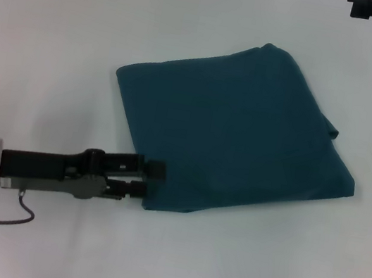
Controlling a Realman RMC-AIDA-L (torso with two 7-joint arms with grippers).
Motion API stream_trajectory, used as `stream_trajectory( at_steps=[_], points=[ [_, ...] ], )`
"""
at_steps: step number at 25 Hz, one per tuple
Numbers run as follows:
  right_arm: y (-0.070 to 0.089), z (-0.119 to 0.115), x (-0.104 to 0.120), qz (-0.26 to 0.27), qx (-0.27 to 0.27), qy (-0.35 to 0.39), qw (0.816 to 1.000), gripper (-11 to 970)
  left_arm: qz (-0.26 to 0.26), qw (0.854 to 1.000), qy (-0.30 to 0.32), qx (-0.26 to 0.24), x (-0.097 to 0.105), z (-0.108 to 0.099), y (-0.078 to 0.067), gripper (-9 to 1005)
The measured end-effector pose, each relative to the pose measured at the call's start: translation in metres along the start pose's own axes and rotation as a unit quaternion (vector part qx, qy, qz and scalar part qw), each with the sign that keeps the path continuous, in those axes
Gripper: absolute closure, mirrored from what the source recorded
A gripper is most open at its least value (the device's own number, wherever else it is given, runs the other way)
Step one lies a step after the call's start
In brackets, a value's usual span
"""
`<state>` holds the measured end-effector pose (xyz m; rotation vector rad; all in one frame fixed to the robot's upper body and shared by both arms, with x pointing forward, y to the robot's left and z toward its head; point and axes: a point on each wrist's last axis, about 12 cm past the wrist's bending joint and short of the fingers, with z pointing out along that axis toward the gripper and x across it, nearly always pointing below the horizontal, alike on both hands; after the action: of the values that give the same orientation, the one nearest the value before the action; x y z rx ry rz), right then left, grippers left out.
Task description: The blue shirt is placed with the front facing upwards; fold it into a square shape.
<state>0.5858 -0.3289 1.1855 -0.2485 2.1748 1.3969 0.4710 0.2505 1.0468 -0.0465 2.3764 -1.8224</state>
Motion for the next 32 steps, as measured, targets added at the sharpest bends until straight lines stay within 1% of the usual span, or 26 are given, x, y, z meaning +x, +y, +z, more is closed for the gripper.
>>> stream_trajectory(
  at_steps=[2, 6, 8, 11, 16, 18, 22, 25, 32],
  points=[
    [0.0, 0.0, 0.0, 0.0, -0.001, 0.0, 1.0, 345, 0.0, 1.0, -0.009, 0.002, -0.002, 0.0, 0.0, 79],
    [0.0, 0.001, 0.0, 0.0, -0.001, 0.0, 1.0, 345, -0.004, 1.0, -0.009, 0.004, -0.005, 0.011, 0.001, 80],
    [0.0, 0.001, 0.001, 0.001, -0.001, 0.0, 1.0, 345, -0.013, 1.0, -0.008, -0.009, -0.003, 0.015, 0.007, 80],
    [-0.001, 0.0, 0.002, 0.003, 0.0, -0.001, 1.0, 344, -0.023, 0.999, -0.013, -0.03, -0.001, 0.017, 0.014, 80],
    [-0.002, -0.001, 0.003, 0.005, 0.002, -0.002, 1.0, 344, -0.028, 0.998, -0.015, -0.052, -0.002, 0.017, 0.019, 80],
    [-0.002, -0.001, 0.003, 0.005, 0.001, -0.001, 1.0, 344, -0.024, 0.998, -0.012, -0.049, -0.004, 0.015, 0.016, 80],
    [-0.002, -0.002, 0.003, 0.005, 0.001, -0.001, 1.0, 344, -0.004, 1.0, -0.025, -0.011, -0.009, 0.001, 0.002, 81],
    [-0.002, -0.002, 0.003, 0.006, 0.0, 0.0, 1.0, 344, -0.002, 0.999, -0.036, 0.001, -0.013, -0.002, -0.002, 81],
    [-0.002, 0.0, 0.003, 0.011, -0.002, 0.002, 1.0, 345, -0.018, 0.998, -0.066, 0.003, -0.025, 0.015, 0.0, 81]
  ],
)
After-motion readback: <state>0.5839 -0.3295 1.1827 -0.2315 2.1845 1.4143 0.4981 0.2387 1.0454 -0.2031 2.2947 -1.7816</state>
